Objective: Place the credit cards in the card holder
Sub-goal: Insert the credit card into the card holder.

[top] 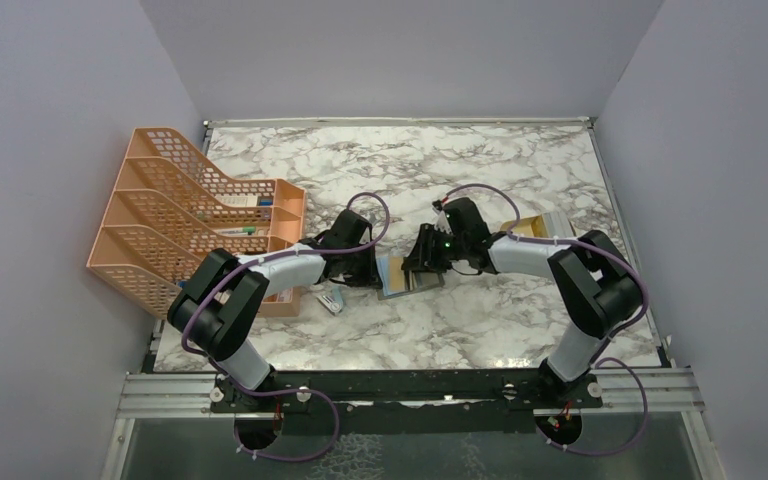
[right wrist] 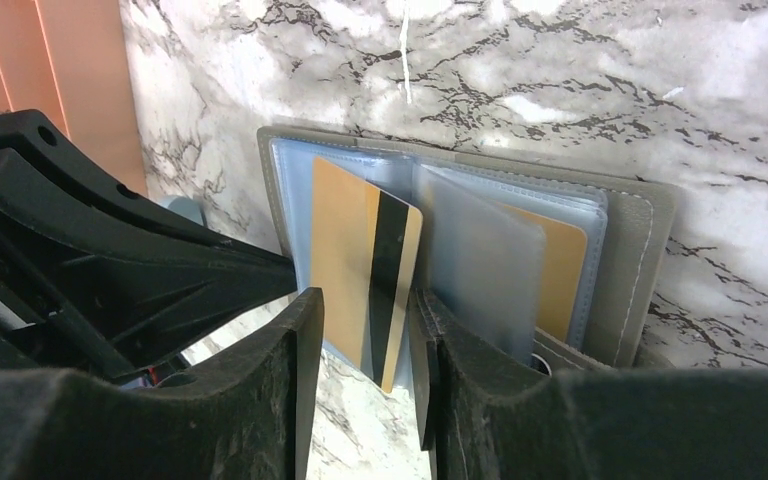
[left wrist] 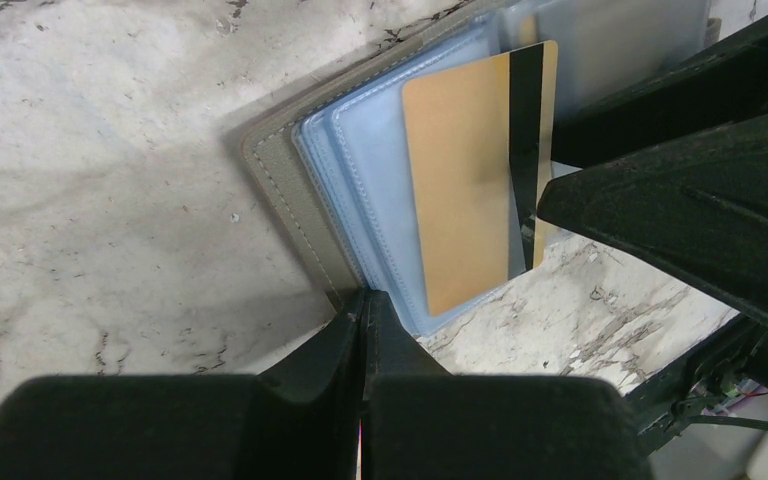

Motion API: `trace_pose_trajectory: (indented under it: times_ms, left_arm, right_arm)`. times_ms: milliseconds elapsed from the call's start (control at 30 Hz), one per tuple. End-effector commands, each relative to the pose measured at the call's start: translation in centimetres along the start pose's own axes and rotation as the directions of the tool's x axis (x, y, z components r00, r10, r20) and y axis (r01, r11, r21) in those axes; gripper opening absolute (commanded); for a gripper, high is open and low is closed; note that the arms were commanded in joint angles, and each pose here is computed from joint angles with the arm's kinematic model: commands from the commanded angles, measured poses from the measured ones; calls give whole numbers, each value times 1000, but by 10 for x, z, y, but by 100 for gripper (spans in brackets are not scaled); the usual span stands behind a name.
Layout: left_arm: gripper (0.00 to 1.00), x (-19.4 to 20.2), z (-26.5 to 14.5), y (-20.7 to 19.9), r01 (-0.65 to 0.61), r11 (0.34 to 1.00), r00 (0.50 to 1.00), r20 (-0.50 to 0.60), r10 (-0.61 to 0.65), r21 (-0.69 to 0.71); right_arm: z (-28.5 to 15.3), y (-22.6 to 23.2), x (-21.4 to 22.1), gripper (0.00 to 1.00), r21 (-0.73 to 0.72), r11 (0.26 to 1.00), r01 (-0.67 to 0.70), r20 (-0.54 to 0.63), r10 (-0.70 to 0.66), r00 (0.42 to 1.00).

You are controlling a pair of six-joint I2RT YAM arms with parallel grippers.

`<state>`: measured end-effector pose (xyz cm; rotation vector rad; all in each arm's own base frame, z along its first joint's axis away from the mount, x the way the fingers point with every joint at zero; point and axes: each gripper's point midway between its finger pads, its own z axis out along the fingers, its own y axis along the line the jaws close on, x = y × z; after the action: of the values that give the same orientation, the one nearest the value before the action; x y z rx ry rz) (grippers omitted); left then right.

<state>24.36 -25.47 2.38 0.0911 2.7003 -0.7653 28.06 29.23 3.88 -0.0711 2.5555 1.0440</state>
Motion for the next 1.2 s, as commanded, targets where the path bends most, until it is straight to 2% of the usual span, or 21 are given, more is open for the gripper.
trace_pose_trajectory:
  times_ms: [0, 567, 700, 800, 900, 1167]
  left_arm:
    - [1, -2, 3, 1, -8, 1000, 1000, -4, 8, -3]
    - [1, -8, 6, -1, -15, 1000, 1000, -2, 15, -11]
    - [1, -17, 3, -1, -17, 1000, 1000, 16, 17, -24]
    - [1, -27, -1, 1, -5, 999, 999, 33, 6, -31]
    - [6, -40, -12, -5, -8, 1000, 997, 76, 9, -20]
    - [34, -60, -46, -29, -62, 998, 987, 151, 57, 30]
  right_arm:
    - [6, 7, -8, 35, -26, 998, 50, 17, -49, 999]
    - [16, 25, 2, 22, -112, 984, 139, -20, -143, 990]
    - [13, 21, 2, 23, -79, 989, 129, -22, -131, 991]
    - [6, 19, -1, 30, -40, 992, 123, -12, -124, 992]
    - [-6, 18, -10, 35, 25, 991, 135, 22, -136, 991]
    - [-51, 8, -51, 41, 264, 945, 195, 133, -236, 963]
